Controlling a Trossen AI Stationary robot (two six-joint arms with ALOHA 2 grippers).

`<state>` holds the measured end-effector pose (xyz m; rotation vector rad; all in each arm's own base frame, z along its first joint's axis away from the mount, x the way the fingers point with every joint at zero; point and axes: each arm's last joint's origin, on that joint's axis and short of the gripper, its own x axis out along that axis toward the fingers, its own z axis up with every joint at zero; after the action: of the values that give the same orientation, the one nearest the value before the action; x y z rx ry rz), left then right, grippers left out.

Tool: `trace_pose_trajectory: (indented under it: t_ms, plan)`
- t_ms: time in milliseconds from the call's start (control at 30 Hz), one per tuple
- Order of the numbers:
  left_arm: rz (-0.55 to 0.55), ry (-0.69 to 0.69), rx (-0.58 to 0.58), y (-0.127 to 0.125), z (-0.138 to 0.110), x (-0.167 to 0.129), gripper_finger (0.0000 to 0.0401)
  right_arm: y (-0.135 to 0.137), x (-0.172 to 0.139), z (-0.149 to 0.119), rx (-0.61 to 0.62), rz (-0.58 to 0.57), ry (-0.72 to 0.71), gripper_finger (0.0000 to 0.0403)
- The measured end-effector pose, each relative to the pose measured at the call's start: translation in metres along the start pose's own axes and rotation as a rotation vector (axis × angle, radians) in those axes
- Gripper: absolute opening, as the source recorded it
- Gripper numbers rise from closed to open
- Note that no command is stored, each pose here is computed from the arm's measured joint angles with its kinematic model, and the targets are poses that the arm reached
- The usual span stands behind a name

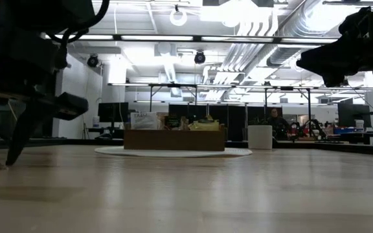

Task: Pick & Place Tea
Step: Put the white tea bag into the left section of the wooden organizer

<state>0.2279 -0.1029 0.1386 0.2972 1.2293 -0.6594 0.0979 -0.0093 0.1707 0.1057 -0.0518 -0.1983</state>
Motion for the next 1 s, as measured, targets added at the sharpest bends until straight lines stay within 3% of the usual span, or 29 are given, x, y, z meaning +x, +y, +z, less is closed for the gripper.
trace_pose_trajectory:
  t_ms: [233, 567, 867, 1000]
  plan:
    - [-0.007, 0.060, -0.001, 0.002, -0.003, 0.010, 0.0160, 0.000, 0.000, 0.000, 0.000, 0.000, 0.000, 0.0153]
    - [0.035, 0.072, -0.026, 0.003, -0.004, 0.011, 0.0014, 0.000, 0.000, 0.000, 0.000, 0.000, -0.001, 0.0153]
    - [0.107, 0.087, -0.154, 0.004, 0.002, 0.003, 0.0002, 0.000, 0.000, 0.000, 0.000, 0.000, -0.001, 0.0153]
    - [0.226, 0.145, -0.145, 0.008, 0.014, -0.010, 0.0000, 0.000, 0.000, 0.000, 0.000, 0.000, -0.001, 0.0153]
